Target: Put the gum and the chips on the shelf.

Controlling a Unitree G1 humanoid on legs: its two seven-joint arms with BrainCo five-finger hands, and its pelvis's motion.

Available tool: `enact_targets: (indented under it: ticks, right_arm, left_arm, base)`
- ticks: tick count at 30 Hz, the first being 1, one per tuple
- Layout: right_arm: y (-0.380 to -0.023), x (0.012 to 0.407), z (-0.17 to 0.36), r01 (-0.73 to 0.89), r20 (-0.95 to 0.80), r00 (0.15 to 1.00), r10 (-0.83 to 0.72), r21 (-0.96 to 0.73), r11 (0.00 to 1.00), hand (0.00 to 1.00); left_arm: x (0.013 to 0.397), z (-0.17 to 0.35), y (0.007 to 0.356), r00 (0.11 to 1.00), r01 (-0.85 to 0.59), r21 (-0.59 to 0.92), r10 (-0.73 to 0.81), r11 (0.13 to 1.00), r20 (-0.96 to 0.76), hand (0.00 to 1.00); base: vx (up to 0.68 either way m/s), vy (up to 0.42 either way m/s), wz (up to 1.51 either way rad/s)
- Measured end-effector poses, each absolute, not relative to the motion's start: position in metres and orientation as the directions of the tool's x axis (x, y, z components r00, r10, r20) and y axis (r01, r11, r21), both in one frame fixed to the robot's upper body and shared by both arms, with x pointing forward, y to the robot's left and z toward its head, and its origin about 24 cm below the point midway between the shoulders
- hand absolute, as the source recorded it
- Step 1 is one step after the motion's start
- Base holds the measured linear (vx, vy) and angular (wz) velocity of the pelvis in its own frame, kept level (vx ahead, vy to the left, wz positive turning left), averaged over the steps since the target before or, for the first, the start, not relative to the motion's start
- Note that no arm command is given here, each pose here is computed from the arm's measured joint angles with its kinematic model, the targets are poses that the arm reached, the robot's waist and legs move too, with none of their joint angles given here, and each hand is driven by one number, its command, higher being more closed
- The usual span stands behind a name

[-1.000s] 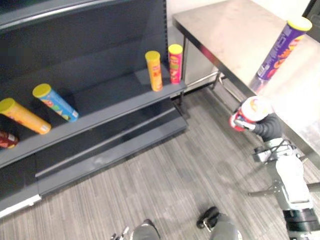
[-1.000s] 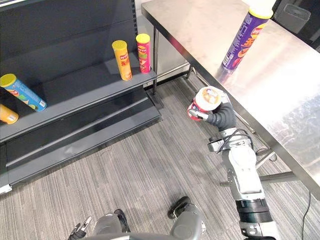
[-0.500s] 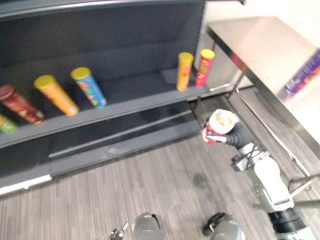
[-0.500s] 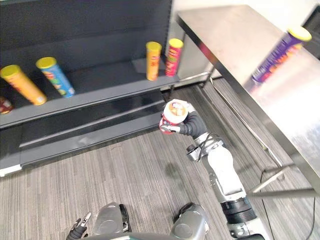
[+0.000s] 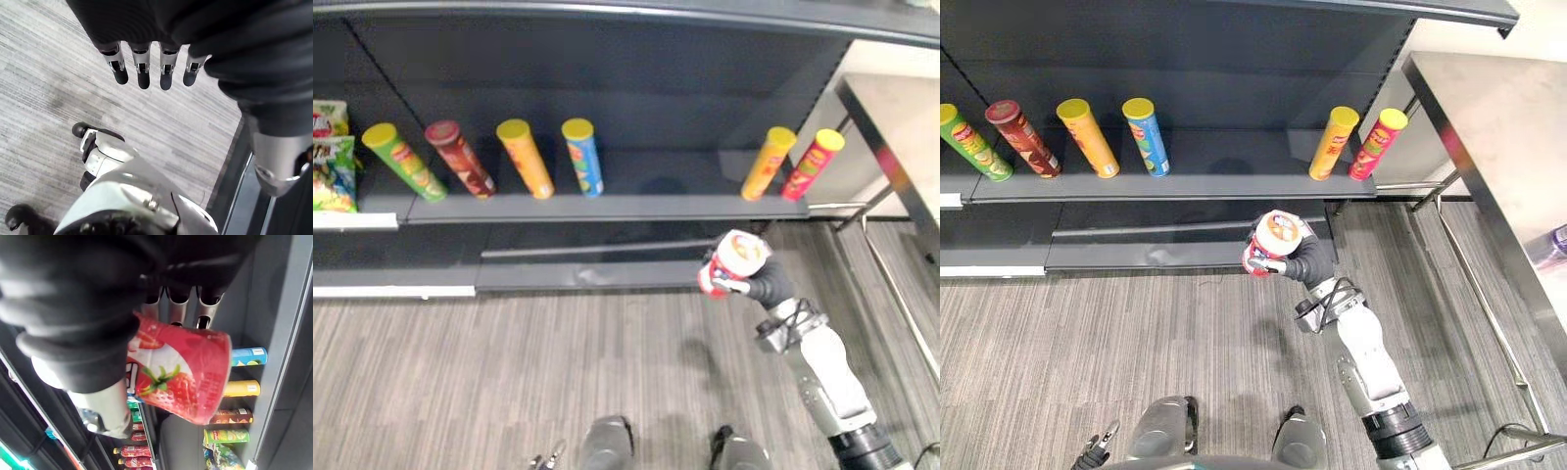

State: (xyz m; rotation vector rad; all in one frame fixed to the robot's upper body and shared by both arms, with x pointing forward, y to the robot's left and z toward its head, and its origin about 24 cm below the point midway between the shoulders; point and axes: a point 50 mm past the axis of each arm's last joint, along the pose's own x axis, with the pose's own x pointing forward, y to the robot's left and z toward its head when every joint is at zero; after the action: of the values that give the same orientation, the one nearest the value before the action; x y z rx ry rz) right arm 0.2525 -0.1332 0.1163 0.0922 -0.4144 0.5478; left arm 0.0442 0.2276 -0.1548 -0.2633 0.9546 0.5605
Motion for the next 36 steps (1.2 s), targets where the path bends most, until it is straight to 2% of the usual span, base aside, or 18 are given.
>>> enact_targets:
  ticks: [5, 18, 27, 36]
  right_arm:
    - [-0.131, 0.254, 0.118, -0.53, 0.412, 0.766, 0.494, -0.032, 0.848, 1.0]
    - [-0.134, 0.253, 0.109, -0.518, 0.386, 0.785, 0.485, -0.024, 0.855, 1.0]
    - [-0.138, 0.25, 0.103, -0.501, 0.367, 0.804, 0.469, -0.008, 0.865, 1.0]
    - [-0.154, 0.245, 0.094, -0.41, 0.338, 0.862, 0.377, 0.028, 0.912, 1.0]
  left_arm:
    - [0.047, -0.154, 0.227, 0.478, -0.553, 0.014, 0.331, 0.833, -0.814, 0.0]
    - [0.039, -0.156, 0.227, 0.457, -0.539, 0.023, 0.316, 0.842, -0.831, 0.0]
    - [0.046, -0.155, 0.227, 0.475, -0.524, 0.014, 0.306, 0.852, -0.825, 0.0]
    - [0.044, -0.156, 0.226, 0.461, -0.513, 0.017, 0.292, 0.858, -0.838, 0.0]
  base:
    - [-0.03, -0.151, 0.08]
    - [-0.11, -0.054, 0.0]
    - [0.01, -0.015, 0.02]
    - [-0.01, 0.001, 0.1]
